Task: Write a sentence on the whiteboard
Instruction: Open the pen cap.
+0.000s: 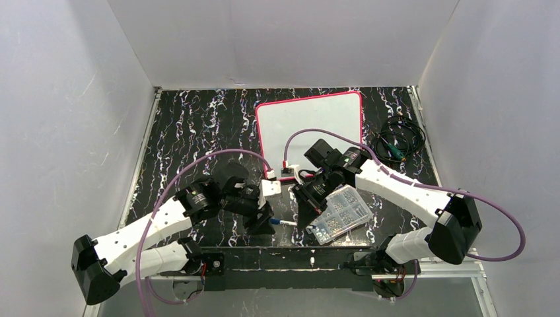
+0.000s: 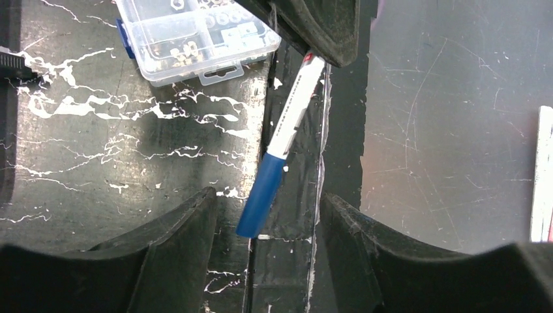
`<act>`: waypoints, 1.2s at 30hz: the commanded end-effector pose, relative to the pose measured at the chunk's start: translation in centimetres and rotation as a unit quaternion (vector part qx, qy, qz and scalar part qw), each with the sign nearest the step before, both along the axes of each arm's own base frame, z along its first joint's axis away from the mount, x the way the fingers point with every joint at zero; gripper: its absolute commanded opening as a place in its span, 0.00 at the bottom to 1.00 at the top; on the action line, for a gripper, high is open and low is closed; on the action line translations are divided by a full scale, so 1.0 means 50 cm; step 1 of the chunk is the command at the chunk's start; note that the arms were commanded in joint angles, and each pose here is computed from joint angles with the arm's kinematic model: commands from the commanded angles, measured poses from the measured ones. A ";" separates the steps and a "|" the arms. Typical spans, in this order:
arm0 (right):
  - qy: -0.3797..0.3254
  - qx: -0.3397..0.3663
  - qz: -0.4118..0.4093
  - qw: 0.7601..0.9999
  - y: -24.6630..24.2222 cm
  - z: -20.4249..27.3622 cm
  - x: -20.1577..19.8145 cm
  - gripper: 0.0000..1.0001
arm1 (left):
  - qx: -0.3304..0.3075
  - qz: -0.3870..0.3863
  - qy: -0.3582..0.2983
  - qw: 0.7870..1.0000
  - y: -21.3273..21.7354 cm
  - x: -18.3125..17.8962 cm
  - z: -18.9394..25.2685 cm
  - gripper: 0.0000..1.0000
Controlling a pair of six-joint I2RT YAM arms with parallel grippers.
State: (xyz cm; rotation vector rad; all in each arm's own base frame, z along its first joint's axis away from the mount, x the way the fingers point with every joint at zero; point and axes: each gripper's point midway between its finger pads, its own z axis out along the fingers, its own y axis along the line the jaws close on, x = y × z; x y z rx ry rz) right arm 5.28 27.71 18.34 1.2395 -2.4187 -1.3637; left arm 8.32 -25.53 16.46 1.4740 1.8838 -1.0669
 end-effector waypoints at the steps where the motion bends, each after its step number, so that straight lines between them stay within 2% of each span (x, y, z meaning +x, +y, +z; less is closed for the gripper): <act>1: 0.015 0.030 0.022 0.999 0.001 0.027 -0.019 0.01 | -0.013 -0.012 -0.003 1.000 -0.015 -0.004 0.004 0.54; 4: 0.020 0.028 0.023 0.999 0.001 0.024 -0.020 0.01 | -0.017 -0.014 0.002 1.000 -0.024 -0.006 0.003 0.45; 7: 0.020 0.033 0.025 0.999 0.004 0.029 -0.019 0.01 | -0.012 -0.019 0.009 1.000 -0.031 -0.010 -0.003 0.43; 8: 0.019 0.035 0.026 0.999 0.005 0.031 -0.018 0.01 | -0.009 -0.020 0.012 1.000 -0.032 -0.012 -0.007 0.39; 13: -0.001 0.027 0.017 0.999 0.007 0.021 -0.006 0.01 | -0.005 -0.020 0.017 1.000 -0.033 -0.016 -0.009 0.00; 15: -0.024 0.018 -0.007 1.000 0.008 0.011 0.013 0.13 | -0.007 -0.012 0.014 1.000 -0.031 -0.014 -0.006 0.00; 17: -0.040 0.023 -0.037 0.998 0.010 0.007 0.032 0.32 | -0.018 0.000 0.011 1.000 -0.030 -0.012 -0.003 0.00; 18: -0.046 0.031 -0.053 0.997 0.011 0.010 0.041 0.39 | -0.021 0.005 0.007 1.000 -0.030 -0.008 -0.002 0.00; 22: -0.066 0.059 -0.106 0.990 0.008 0.016 0.064 0.58 | -0.029 0.010 0.013 0.999 -0.032 -0.005 0.007 0.00; 28: -0.099 0.110 -0.181 0.972 0.004 0.032 0.078 0.70 | -0.061 -0.007 0.065 0.996 -0.043 -0.007 0.030 0.00; 33: -0.116 0.191 -0.251 0.942 0.012 0.080 0.099 0.82 | -0.081 -0.038 0.094 0.991 -0.044 -0.018 0.048 0.00; 36: -0.121 0.218 -0.282 0.927 0.011 0.090 0.109 0.85 | -0.080 -0.049 0.105 0.990 -0.044 -0.022 0.050 0.00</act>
